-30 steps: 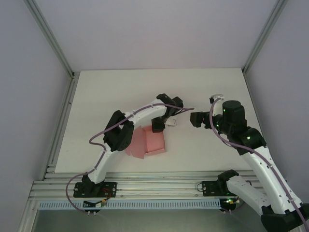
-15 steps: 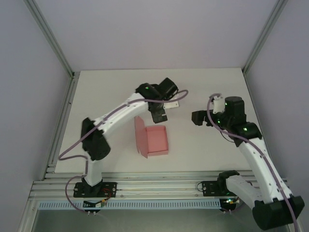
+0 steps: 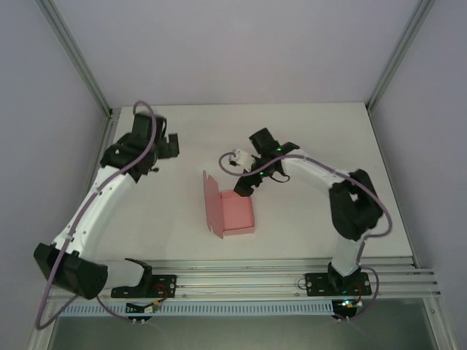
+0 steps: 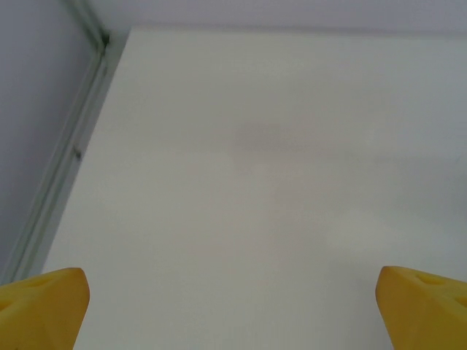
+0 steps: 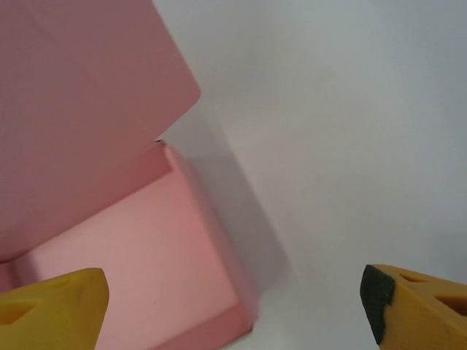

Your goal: Assemble paper box

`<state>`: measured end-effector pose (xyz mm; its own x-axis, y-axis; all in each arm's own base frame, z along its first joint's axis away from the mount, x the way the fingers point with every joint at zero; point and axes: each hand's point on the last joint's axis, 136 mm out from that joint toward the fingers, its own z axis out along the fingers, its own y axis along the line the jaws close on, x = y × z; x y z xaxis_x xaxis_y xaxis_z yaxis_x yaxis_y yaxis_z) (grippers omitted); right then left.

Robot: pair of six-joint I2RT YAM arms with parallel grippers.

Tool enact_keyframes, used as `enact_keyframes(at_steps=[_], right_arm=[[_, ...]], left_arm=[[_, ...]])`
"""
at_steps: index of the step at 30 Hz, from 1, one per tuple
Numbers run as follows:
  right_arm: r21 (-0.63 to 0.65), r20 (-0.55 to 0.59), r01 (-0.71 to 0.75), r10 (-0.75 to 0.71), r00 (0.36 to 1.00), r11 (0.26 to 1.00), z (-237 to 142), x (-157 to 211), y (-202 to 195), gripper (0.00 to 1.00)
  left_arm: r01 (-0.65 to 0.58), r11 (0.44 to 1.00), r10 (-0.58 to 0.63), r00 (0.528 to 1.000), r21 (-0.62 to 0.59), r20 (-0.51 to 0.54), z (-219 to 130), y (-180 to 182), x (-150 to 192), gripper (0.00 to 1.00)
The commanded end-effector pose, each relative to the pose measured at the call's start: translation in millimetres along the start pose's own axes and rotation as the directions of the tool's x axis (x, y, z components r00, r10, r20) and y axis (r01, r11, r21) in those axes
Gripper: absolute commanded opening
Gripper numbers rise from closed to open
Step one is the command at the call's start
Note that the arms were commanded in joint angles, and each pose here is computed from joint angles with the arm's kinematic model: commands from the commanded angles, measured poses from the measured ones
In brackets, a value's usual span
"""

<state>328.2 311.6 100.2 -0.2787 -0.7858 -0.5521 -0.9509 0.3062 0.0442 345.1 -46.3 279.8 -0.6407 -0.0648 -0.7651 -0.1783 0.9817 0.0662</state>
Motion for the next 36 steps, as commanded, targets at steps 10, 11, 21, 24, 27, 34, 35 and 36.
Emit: enact_keyframes(at_steps=[10, 11, 21, 24, 27, 34, 35, 36], right_arm=[[-0.147, -0.118, 0.060, -0.078, 0.990, 0.987, 51, 20, 29, 0.70], [-0.128, -0.128, 0.052, -0.069, 0.989, 0.990, 55, 20, 26, 0.67], [0.128, -0.122, -0.121, 0.136, 0.983, 0.984, 61, 23, -10, 0.20], [0.268, -0.064, -0.298, 0.325, 0.944, 0.916, 49, 30, -25, 0.12], [0.459, 0.028, -0.549, 0.606, 0.795, 0.699, 30, 60, -43, 0.10], [0.614, 0.340, -0.780, 0.851, 0.401, 0.123, -14, 142, -29, 0.16], [0.600, 0.376, -0.794, 0.845, 0.381, 0.092, -16, 144, -26, 0.16], [0.589, 0.418, -0.806, 0.835, 0.358, 0.050, -19, 147, -23, 0.21]], left_arm=[[0.135, 0.988, -0.138, 0.990, -0.075, -0.032, -1, 32, 50, 1.00], [0.132, 0.988, -0.135, 0.990, -0.078, -0.039, 2, 31, 52, 1.00], [0.132, 0.988, -0.136, 0.989, -0.081, -0.049, 8, 28, 52, 1.00], [0.139, 0.989, -0.142, 0.989, -0.054, -0.050, 10, 22, 51, 1.00], [0.146, 0.988, -0.148, 0.987, -0.043, -0.055, 15, 18, 52, 1.00], [0.153, 0.988, -0.152, 0.985, 0.007, -0.076, 25, 3, 50, 1.00], [0.153, 0.988, -0.151, 0.985, 0.015, -0.079, 27, 1, 50, 1.00], [0.152, 0.988, -0.149, 0.985, 0.025, -0.081, 28, -1, 50, 1.00]])
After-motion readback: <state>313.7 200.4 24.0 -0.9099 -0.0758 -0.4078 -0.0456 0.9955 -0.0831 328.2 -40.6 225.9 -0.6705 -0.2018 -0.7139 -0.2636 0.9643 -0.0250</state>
